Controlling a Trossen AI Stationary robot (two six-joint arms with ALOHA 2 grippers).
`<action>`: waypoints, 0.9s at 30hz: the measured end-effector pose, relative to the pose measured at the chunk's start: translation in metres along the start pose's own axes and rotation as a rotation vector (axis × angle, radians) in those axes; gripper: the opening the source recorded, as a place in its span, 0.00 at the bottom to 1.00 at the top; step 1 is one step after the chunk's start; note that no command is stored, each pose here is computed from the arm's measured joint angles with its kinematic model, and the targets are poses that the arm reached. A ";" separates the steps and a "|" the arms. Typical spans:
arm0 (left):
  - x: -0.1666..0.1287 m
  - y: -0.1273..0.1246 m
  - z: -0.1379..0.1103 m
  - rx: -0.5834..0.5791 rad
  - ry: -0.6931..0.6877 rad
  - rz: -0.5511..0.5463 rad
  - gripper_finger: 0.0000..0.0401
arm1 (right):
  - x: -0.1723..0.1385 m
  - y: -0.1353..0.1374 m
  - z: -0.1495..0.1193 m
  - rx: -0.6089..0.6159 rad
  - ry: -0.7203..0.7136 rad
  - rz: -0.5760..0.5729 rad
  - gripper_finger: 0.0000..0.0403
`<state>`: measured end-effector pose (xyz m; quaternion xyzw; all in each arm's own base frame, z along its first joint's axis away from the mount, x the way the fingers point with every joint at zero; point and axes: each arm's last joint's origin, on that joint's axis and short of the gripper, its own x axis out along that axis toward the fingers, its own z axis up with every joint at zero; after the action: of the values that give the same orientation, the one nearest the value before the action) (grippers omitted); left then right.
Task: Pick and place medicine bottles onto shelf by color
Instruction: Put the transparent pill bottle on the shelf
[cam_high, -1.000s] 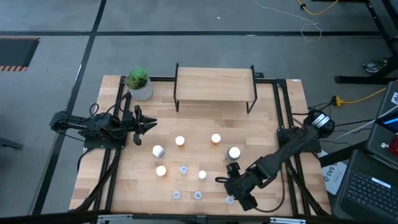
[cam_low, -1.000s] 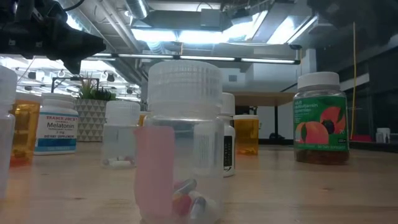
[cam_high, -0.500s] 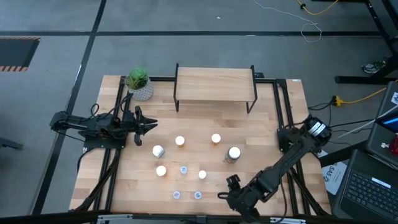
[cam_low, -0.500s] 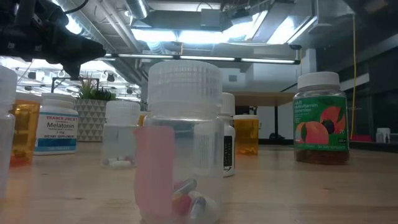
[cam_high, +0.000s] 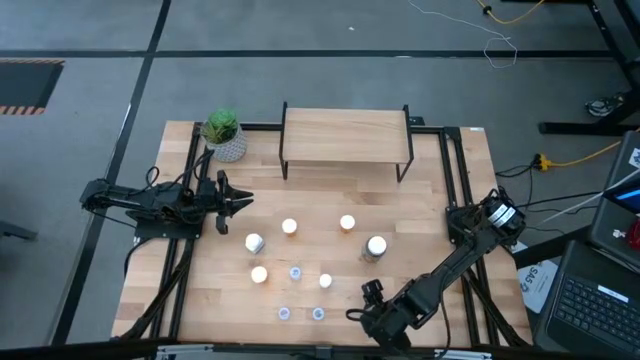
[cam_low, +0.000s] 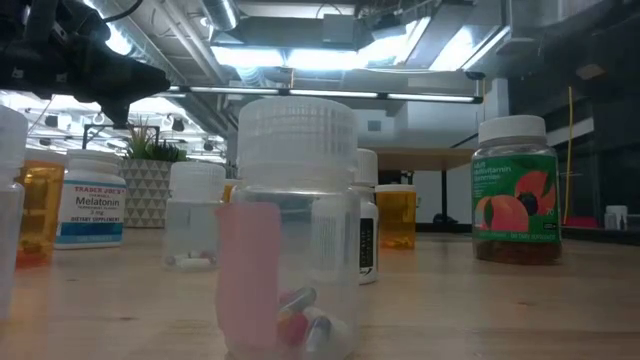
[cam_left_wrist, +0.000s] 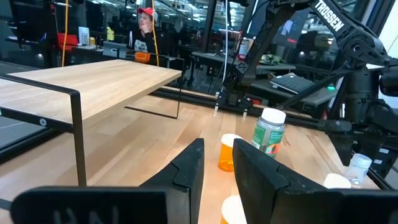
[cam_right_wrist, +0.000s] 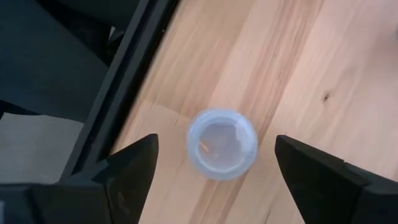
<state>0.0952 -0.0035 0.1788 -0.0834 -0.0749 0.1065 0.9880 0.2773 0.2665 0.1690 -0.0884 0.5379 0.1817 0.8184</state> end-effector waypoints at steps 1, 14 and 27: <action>0.000 0.000 0.000 -0.005 0.000 0.000 0.20 | 0.000 0.000 0.000 0.000 -0.005 -0.006 0.80; 0.000 0.000 0.000 -0.023 -0.001 0.000 0.20 | 0.000 -0.003 0.001 0.034 -0.016 -0.044 0.45; 0.000 0.000 0.000 -0.023 -0.001 0.000 0.20 | -0.002 -0.006 0.001 0.085 -0.023 -0.089 0.35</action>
<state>0.0952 -0.0035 0.1789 -0.0947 -0.0765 0.1056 0.9869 0.2799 0.2607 0.1709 -0.0754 0.5310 0.1233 0.8349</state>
